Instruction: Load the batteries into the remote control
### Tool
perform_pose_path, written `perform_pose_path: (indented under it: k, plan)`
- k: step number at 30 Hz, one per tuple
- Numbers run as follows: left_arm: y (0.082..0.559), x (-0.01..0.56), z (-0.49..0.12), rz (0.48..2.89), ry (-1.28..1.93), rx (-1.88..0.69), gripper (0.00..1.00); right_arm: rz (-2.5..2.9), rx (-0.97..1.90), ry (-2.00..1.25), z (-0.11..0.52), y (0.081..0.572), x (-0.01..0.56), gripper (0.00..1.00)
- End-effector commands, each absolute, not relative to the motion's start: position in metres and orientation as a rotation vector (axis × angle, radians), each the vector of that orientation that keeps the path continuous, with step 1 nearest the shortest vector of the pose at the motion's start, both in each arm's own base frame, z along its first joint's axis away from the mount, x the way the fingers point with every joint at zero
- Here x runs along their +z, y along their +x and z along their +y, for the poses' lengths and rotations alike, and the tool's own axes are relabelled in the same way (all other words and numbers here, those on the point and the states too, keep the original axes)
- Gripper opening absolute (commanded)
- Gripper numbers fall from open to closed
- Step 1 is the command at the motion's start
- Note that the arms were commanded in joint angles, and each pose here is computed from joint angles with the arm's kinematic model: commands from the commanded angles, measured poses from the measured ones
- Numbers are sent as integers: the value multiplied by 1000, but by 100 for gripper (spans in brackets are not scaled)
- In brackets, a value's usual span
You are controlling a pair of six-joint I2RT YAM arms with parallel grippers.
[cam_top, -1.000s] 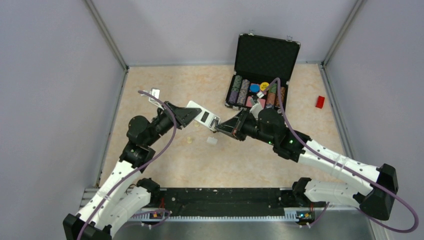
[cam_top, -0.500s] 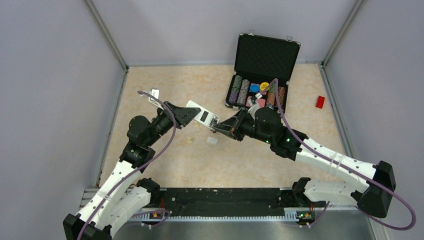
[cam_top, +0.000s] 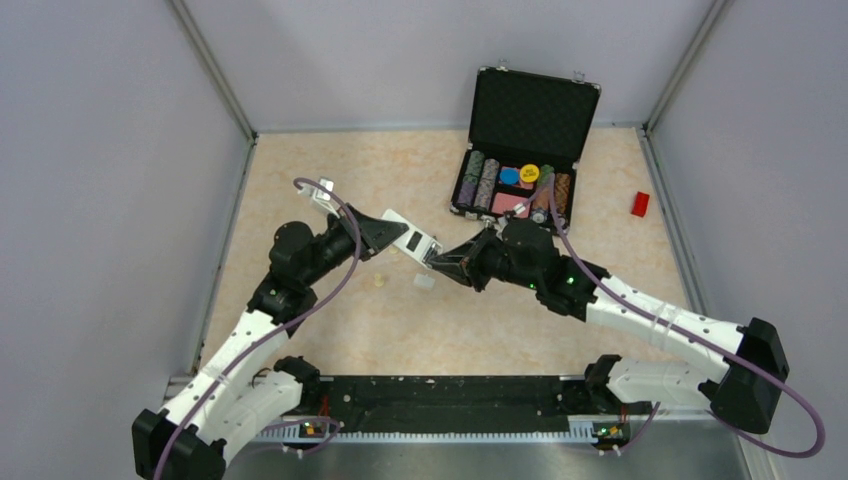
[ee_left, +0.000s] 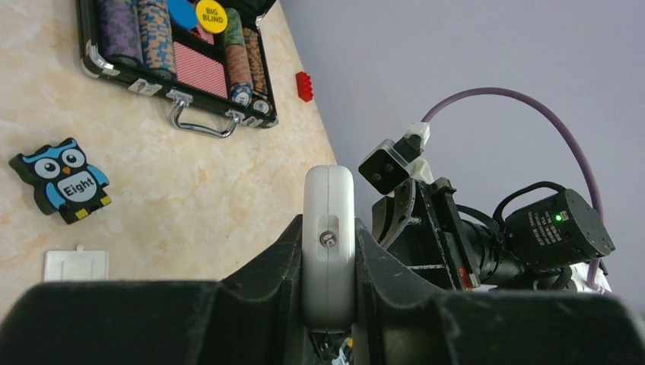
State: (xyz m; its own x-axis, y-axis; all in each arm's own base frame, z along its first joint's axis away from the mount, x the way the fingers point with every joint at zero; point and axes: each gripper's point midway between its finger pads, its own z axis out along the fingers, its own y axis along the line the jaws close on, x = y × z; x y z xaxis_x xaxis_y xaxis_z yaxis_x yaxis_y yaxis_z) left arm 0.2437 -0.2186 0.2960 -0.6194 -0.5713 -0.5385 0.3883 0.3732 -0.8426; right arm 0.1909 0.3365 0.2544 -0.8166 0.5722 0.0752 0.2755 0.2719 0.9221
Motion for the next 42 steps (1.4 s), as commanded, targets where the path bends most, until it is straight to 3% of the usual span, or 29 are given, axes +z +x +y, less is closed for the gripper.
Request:
perform_pose_path:
  k: [1,10,18,32,42]
  plan:
    - [226,334,-231,1701,-70,-1533,0,2280,1545,884,331,195,242,8]
    - [221,344,-236,1711,-73,-1610,0,2276,1531,954,322,196,234,19]
    - [224,344,-238,1764,-107,-1612,0,2269,1536,954,321,198,237,21]
    - [237,331,-236,1808,-120,-1513,0,2287,1582,900,324,191,234,5]
    - [245,324,-235,1807,-75,-1441,0,2274,1716,861,329,180,254,2]
